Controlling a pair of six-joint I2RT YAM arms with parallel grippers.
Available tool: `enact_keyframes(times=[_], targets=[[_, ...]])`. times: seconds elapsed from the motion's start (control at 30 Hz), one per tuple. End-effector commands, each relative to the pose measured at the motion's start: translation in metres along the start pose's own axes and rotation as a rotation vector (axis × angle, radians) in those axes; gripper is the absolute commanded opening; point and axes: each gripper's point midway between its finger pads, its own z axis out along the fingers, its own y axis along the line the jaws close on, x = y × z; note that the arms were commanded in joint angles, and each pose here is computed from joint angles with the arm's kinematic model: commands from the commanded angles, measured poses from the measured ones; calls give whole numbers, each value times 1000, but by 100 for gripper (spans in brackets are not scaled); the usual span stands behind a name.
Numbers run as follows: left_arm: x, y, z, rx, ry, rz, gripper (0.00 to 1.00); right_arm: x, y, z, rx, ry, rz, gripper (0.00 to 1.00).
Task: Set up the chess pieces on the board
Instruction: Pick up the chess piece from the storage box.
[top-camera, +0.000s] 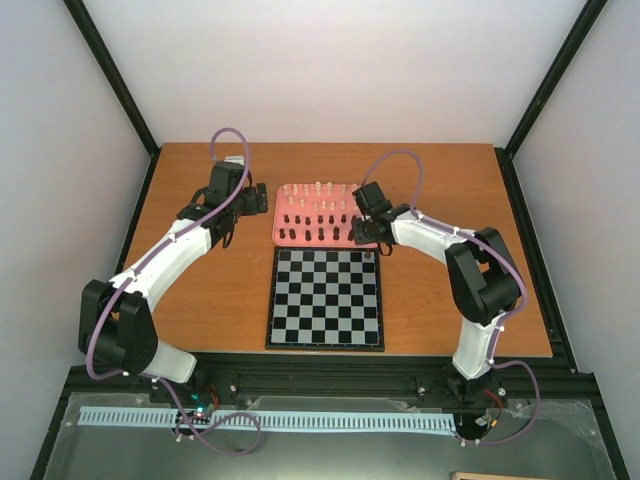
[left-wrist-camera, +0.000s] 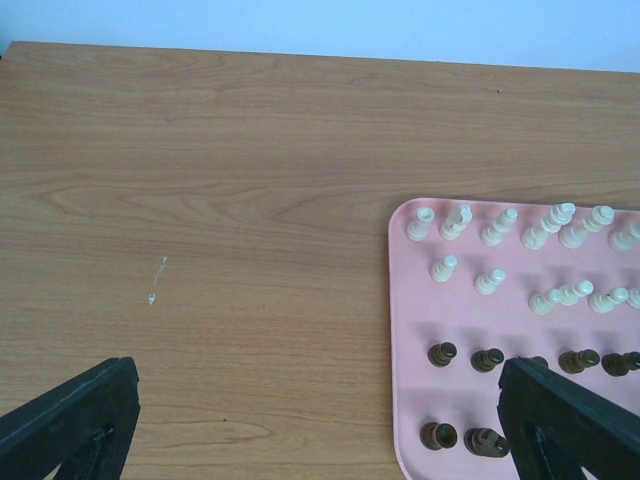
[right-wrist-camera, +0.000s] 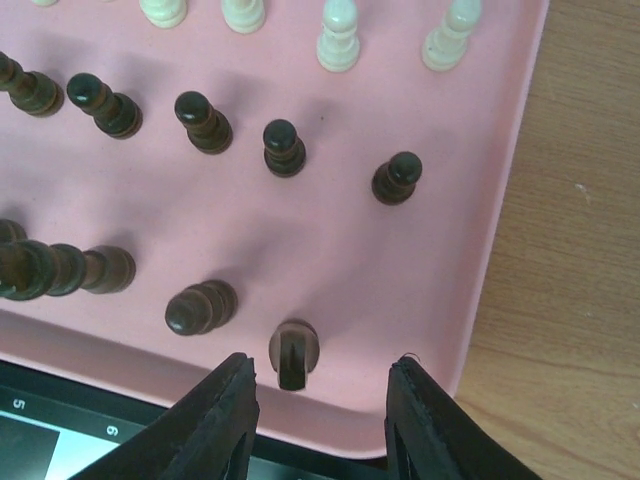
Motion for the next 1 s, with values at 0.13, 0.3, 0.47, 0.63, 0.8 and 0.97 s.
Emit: enact_keyframes(times=[0.13,0.3,0.47,0.63,0.8,0.97], targets=[[-15,1,-7,-4,-41,-21,100,-9,10,13,-36,3,-19,37],[-15,2,-7,-10,-41,-21,100,-6,10,21,-32,21,-17,33],[-14,2,-6,-11,-39,-20,100,-5,8,29,-28,32,-12,27],[-14,2,-5,-13,-37,-19,100,-7,5,34,-30,35,-3,19],[-14,3,-6,-14,-38,-19,100,-10,3,34,-27,29,4,7],[-15,3,-7,-14,-40,-19,100,-24,1,19,-18,-16,6,5]])
